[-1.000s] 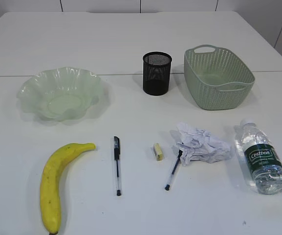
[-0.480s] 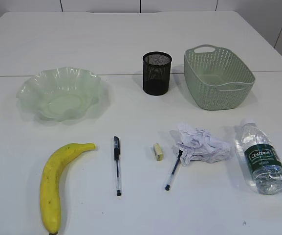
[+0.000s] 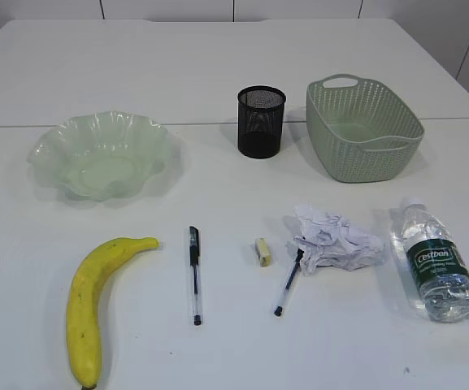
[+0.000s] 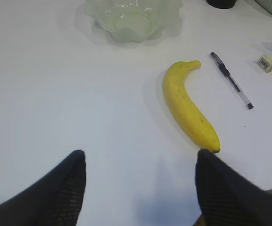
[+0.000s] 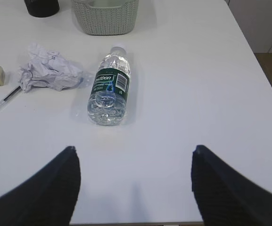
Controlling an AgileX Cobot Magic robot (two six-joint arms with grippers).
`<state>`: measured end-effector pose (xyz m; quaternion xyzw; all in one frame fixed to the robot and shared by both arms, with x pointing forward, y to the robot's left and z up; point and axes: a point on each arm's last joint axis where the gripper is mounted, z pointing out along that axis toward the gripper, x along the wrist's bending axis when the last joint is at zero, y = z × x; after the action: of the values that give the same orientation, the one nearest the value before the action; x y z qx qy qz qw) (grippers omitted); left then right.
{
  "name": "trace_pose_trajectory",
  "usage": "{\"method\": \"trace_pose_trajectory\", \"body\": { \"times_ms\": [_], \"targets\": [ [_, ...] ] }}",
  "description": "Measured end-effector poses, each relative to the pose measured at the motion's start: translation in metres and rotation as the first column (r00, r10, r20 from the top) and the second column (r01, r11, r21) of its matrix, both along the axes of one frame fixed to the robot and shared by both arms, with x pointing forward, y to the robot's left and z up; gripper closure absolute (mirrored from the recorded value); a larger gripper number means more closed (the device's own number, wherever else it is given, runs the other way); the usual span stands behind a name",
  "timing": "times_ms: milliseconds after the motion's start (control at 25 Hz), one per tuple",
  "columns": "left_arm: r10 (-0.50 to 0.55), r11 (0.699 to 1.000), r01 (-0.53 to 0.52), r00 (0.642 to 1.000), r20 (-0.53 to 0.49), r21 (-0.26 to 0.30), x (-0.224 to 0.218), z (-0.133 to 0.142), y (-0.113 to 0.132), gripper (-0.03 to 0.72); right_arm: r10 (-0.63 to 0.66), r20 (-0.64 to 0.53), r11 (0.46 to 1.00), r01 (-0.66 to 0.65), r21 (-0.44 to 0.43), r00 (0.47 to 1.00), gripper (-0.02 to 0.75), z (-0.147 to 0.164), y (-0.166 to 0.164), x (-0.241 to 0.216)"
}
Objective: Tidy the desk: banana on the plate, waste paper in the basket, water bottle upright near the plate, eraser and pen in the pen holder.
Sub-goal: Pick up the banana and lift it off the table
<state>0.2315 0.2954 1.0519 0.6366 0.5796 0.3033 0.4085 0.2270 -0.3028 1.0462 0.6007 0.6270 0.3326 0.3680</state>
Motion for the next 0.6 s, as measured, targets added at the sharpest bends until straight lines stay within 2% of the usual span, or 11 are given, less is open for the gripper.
{"method": "trace_pose_trajectory", "body": {
  "times_ms": [600],
  "targets": [
    [0.000,1.000,0.000,1.000,0.000,0.000,0.0000,0.0000,0.0000,0.182,0.000,0.000,1.000,0.000,0.000,1.000,0.182,0.0000,0.0000,0.0000]
  ]
}}
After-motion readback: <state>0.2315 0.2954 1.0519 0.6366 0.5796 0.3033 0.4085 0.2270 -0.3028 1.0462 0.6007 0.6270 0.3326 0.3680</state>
